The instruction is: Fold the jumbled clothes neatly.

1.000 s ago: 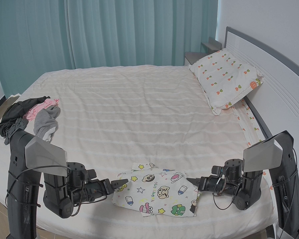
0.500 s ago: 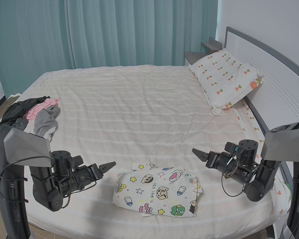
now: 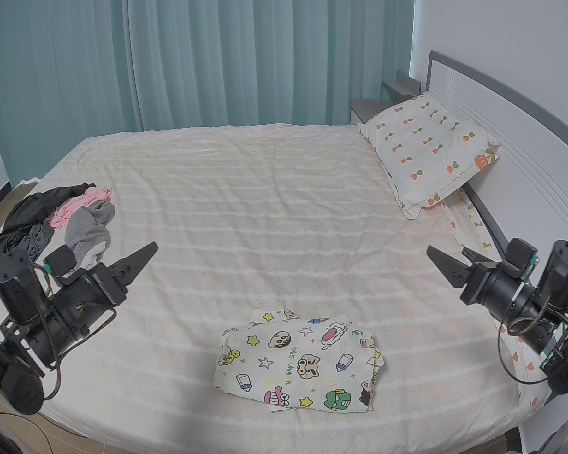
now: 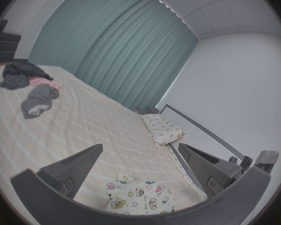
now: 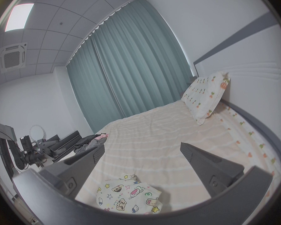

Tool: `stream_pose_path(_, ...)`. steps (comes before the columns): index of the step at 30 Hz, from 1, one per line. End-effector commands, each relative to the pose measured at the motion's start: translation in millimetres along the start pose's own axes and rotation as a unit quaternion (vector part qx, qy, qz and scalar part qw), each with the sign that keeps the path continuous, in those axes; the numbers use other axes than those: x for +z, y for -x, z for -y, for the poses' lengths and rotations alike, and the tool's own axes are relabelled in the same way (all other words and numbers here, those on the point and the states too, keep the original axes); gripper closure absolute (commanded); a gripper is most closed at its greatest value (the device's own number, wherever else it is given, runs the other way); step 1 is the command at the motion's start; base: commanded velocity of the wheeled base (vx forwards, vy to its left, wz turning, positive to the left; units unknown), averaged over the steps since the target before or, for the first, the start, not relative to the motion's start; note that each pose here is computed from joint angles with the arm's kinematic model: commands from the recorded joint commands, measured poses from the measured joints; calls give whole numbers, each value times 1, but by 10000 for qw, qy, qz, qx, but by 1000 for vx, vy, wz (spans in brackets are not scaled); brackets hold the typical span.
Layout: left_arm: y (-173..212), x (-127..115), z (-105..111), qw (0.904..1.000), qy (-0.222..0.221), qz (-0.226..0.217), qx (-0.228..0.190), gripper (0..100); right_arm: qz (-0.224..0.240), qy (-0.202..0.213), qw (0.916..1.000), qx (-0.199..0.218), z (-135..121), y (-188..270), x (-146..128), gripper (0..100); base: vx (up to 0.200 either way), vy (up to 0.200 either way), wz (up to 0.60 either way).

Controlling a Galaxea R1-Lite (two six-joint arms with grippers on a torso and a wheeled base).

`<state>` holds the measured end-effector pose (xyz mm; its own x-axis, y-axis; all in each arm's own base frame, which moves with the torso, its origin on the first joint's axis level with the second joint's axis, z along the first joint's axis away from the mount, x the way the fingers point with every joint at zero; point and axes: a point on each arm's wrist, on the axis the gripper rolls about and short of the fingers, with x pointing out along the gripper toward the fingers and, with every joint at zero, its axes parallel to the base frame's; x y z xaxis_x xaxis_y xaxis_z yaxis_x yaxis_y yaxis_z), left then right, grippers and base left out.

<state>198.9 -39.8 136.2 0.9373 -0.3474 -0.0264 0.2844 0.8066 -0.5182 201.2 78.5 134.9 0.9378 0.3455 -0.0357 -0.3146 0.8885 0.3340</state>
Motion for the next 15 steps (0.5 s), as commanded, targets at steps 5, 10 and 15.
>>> stream_pose_path(5, 204, -6, 30, 9578, -2024, 1443, 1440, 0, 804, 680, 9849, -1372, 13, 181, -1, 0, 0, 0, 0)
stream_pose_path(10, 243, -16, 44, 9279, -2123, 1904, 2403, 0, 953, 1020, 9652, -2210, 18, 214, -26, 0, 0, 0, 0)
stream_pose_path(15, 244, -13, 42, 9132, -2062, 2133, 2793, 0, 921, 1600, 9429, -2772, 17, 233, -46, 0, 0, 0, 0)
